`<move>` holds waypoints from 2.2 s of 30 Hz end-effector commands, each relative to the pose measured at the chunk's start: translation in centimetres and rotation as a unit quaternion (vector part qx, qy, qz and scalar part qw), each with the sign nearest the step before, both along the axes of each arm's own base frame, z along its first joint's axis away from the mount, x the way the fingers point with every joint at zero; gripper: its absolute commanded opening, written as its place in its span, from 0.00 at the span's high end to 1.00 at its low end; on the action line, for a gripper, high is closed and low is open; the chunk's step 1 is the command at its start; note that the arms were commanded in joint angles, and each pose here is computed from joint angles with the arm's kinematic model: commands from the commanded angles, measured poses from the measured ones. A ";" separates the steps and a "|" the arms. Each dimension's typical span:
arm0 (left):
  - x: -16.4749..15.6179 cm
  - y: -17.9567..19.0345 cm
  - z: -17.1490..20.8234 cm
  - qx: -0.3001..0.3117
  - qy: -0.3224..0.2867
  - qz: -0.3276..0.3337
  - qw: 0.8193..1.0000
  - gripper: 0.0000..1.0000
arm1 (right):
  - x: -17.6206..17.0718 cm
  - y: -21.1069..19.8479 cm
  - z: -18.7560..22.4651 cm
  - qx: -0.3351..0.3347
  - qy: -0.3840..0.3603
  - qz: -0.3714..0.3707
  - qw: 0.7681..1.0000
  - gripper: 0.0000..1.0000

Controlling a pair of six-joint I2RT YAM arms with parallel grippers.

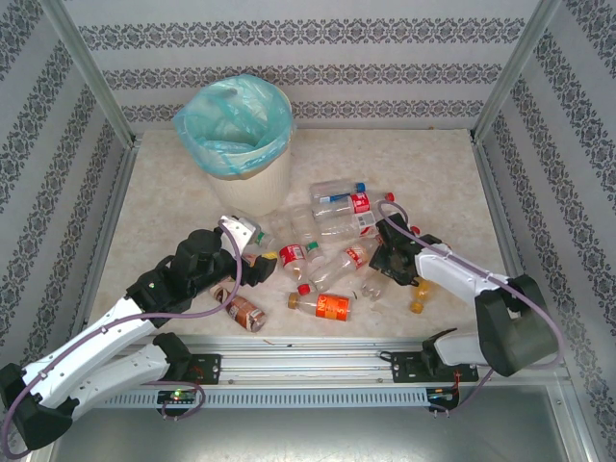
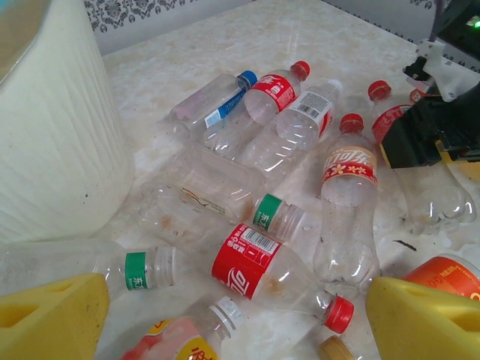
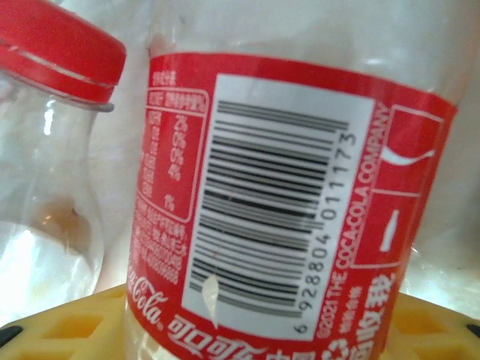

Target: Put the plastic bottles in the bin

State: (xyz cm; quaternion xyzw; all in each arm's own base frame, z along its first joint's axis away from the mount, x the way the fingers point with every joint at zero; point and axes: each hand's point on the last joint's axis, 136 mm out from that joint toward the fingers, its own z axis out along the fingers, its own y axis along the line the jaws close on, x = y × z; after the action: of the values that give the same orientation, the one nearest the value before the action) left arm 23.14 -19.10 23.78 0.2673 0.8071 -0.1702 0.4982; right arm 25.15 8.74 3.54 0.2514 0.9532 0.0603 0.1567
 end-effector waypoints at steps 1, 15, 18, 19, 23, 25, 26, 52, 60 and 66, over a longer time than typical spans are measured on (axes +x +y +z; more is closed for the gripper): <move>0.4 -0.3 3.0 -0.040 -0.018 0.017 0.999 0.11 | 0.2 0.1 3.6 -0.007 -0.046 0.007 0.999 0.45; 0.4 -6.7 12.2 -0.138 0.015 -0.099 0.985 0.09 | -2.2 11.1 20.1 0.127 -0.302 0.311 0.892 0.55; 0.8 -8.4 12.9 -0.152 0.049 -0.123 0.979 0.09 | -3.7 14.3 22.3 0.167 -0.346 0.392 0.836 0.59; 0.9 -8.7 13.0 -0.154 0.058 -0.129 0.978 0.10 | -4.2 15.1 22.7 0.178 -0.351 0.411 0.822 0.59; 0.1 -9.8 13.6 -0.176 0.088 -0.177 0.964 0.12 | -6.3 18.1 23.8 0.213 -0.364 0.483 0.767 0.58; 0.2 -9.5 14.0 -0.200 0.096 -0.177 0.959 0.15 | -7.1 19.1 23.9 0.220 -0.364 0.506 0.750 0.58; 0.3 -9.4 14.1 -0.214 0.101 -0.176 0.955 0.16 | -7.4 19.6 23.9 0.221 -0.365 0.515 0.744 0.58; 2.9 -6.2 14.1 -0.334 0.145 -0.137 0.921 0.69 | -9.6 23.0 25.0 0.249 -0.378 0.565 0.690 0.64; 3.5 -6.2 14.1 -0.335 0.144 -0.126 0.923 0.51 | -10.4 22.9 26.1 0.261 -0.389 0.575 0.671 0.66; 3.8 -6.4 14.0 -0.337 0.148 -0.126 0.921 0.75 | -10.5 22.7 25.9 0.262 -0.387 0.573 0.673 0.66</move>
State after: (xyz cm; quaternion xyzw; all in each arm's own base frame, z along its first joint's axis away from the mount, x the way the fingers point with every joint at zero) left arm 26.78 -25.24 36.52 0.1450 0.7427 -0.5245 0.3902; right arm 15.53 31.25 27.33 -0.3419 0.7392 0.4586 0.3555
